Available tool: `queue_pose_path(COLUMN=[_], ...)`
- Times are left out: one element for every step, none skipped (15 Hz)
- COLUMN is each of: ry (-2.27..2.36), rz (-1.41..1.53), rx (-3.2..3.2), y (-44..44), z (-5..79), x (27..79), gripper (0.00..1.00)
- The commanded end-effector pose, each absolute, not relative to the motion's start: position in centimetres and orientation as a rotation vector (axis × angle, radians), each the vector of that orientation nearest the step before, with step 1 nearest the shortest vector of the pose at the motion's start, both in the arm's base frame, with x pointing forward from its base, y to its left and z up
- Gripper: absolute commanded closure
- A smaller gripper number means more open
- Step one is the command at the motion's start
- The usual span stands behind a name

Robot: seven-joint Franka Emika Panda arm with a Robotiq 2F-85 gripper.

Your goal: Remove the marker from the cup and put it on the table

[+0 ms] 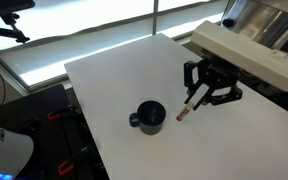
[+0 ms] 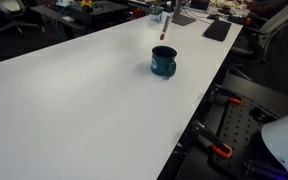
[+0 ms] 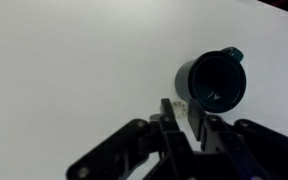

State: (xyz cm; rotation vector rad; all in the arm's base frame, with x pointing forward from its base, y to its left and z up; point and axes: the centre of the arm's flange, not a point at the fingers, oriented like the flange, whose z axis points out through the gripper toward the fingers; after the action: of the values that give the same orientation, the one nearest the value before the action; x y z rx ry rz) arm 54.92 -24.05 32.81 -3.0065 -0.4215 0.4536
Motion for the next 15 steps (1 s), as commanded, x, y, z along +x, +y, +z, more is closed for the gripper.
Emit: queue_pose_path(ry=[-0.323, -0.308, -0.299, -0.296, -0.294, -0.299, -0.303, -0.307, -0.311, -0.314, -0.314, -0.311, -0.310, -0.315, -0.315], rz=[0.392, 0.387, 0.387, 0.384, 0.385, 0.385, 0.386, 0.388, 0.391, 0.396, 0.400, 0.407, 0.411, 0.413, 0.418], rx=[-3.054, -3.055, -3.058, -3.055, -3.052, -3.048, -3.041, -3.036, -3.029, -3.020, -3.014, -3.007, -2.999, -2.993, -2.987], y=[-25.1, -25.5, -25.9, -26.1, -26.3, -26.4, -26.4, -26.4, -26.3, -26.3, -26.2, -26.2, -26.3, -26.3, -26.4], z=[34.7, 34.8, 34.7, 34.3, 33.9, 33.4, 32.8, 32.2, 31.6, 31.0, 30.3, 29.7, 28.9, 28.3, 27.6], x=[53.0, 52.7, 52.6, 52.4, 52.4, 52.3, 52.3, 52.4, 52.3, 52.3, 52.4, 52.4, 52.4, 52.5, 52.6], gripper=[0.95, 0.95, 0.95, 0.95, 0.95, 0.95, 0.95, 0.95, 0.95, 0.95, 0.95, 0.95, 0.95, 0.95, 0.95])
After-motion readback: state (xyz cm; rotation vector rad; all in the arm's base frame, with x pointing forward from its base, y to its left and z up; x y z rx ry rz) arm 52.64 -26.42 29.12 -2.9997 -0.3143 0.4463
